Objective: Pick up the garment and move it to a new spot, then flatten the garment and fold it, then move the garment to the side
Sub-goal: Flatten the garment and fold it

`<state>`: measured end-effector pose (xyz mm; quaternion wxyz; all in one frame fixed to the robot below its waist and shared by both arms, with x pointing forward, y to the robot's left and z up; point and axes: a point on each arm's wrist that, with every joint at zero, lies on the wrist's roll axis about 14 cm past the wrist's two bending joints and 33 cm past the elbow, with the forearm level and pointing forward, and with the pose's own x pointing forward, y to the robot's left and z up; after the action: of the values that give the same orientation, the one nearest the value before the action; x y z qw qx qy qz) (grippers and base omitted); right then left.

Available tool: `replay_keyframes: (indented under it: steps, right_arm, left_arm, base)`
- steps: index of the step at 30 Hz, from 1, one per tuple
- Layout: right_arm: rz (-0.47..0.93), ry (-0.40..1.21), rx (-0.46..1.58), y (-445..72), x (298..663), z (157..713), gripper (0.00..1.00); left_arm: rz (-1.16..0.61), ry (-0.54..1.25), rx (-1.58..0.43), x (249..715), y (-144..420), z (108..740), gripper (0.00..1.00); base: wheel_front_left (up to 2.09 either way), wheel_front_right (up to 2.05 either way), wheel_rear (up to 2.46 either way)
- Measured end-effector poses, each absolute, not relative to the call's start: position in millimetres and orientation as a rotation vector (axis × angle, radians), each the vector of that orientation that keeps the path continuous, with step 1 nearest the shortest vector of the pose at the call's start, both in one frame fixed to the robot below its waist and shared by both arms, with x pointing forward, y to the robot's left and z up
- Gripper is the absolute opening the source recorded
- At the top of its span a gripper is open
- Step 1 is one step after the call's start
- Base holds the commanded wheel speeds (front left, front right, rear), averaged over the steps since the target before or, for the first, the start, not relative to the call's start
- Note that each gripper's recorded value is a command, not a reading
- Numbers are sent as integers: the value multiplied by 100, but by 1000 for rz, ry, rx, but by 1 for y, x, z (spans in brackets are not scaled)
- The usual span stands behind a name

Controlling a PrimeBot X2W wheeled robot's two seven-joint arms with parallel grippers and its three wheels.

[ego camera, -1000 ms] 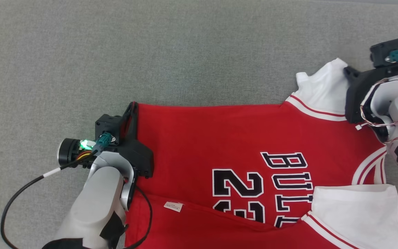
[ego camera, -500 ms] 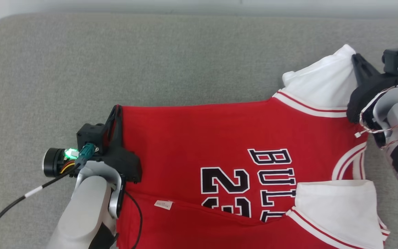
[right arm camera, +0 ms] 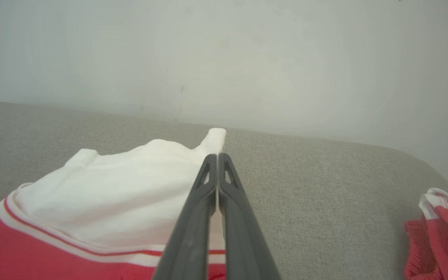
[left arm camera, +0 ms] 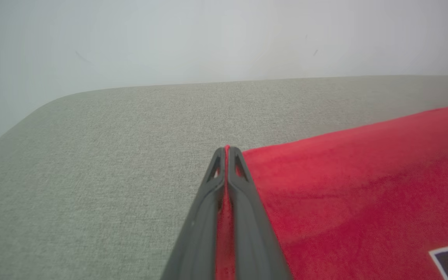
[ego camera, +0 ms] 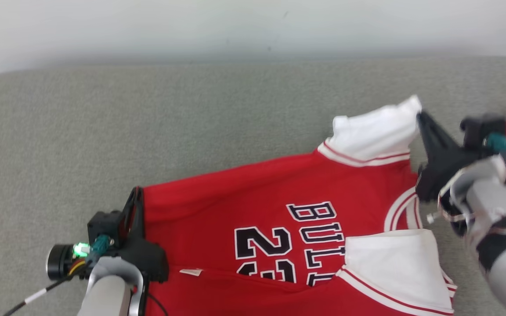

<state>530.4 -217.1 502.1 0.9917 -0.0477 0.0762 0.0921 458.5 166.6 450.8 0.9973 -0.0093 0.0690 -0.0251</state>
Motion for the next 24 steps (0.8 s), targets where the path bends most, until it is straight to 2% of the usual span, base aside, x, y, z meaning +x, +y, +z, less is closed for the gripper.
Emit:
replay_keyframes:
  steps: [12,24]
  right_arm:
    - [129,204,17,-227,444,460,0]
    - [76,175,116,-225,405,454,0]
  left_arm:
    - [-67,148,-36,424,160,445,0]
    - [-46,166,-46,399,165,437,0]
  base:
    - [0,0,0]
    - [0,0,0]
